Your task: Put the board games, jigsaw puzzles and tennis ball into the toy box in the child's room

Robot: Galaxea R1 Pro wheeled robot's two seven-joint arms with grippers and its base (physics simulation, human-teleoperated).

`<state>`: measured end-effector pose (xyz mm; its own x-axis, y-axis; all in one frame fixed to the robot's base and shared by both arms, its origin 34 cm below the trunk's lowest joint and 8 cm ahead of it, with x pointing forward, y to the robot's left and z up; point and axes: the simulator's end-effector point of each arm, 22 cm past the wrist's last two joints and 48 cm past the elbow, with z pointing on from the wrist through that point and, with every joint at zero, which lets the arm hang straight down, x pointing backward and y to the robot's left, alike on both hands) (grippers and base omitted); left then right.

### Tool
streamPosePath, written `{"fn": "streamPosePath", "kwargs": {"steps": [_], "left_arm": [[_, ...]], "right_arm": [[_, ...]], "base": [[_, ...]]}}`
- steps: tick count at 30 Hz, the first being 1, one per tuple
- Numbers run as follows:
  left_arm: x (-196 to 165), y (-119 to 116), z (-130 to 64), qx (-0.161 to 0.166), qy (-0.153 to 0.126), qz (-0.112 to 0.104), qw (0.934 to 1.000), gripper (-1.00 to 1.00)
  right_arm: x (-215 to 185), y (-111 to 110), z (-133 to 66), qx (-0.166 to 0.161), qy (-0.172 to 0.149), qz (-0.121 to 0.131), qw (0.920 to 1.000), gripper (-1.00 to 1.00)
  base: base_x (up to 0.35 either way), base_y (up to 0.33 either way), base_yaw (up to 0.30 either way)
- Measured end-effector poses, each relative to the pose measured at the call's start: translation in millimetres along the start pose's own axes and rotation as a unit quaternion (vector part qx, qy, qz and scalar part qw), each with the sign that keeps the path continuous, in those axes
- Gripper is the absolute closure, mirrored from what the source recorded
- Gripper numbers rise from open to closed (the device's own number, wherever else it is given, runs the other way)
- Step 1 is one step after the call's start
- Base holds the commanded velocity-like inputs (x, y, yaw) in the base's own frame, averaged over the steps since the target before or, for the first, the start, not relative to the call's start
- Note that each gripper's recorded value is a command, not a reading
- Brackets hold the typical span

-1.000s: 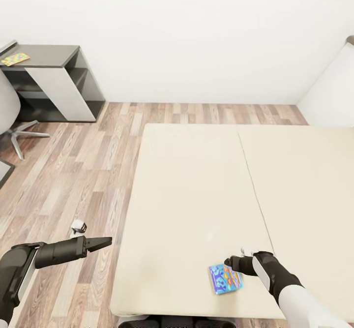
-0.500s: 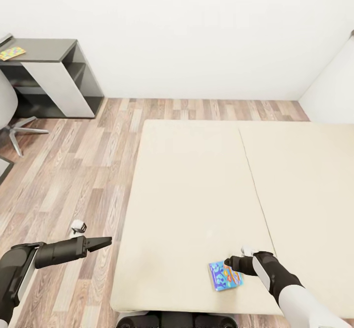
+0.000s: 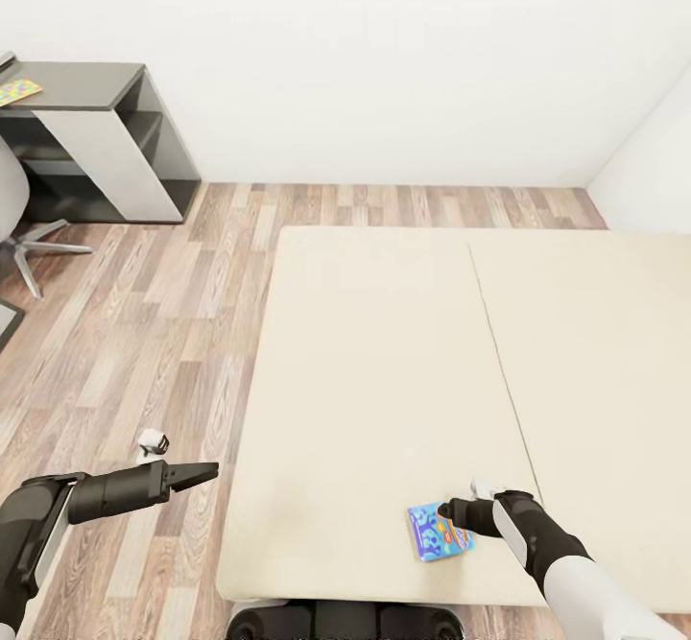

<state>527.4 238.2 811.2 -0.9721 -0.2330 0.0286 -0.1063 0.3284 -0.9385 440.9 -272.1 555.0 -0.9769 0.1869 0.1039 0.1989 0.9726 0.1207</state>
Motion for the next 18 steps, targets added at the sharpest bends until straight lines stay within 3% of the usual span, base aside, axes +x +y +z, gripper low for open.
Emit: {"fn": "streamPosePath", "kwargs": {"steps": [12,18], "left_arm": [[2.7,8.5,0.6,-0.003,0.002,-0.009,1.0000,-1.00],[3.9,12.7,0.5,-0.005,0.003,-0.013,0.9999,-1.00]], "right_arm": [[-4.1,-0.4,7.3,0.000,-0.018,-0.004,0.9998,-1.00],[-6.3,4.1,11.6,0.000,-0.029,-0.020,0.9994,-1.00]], "base": [[0.000,0.000,0.000],[0.000,0.000,0.000]]}}
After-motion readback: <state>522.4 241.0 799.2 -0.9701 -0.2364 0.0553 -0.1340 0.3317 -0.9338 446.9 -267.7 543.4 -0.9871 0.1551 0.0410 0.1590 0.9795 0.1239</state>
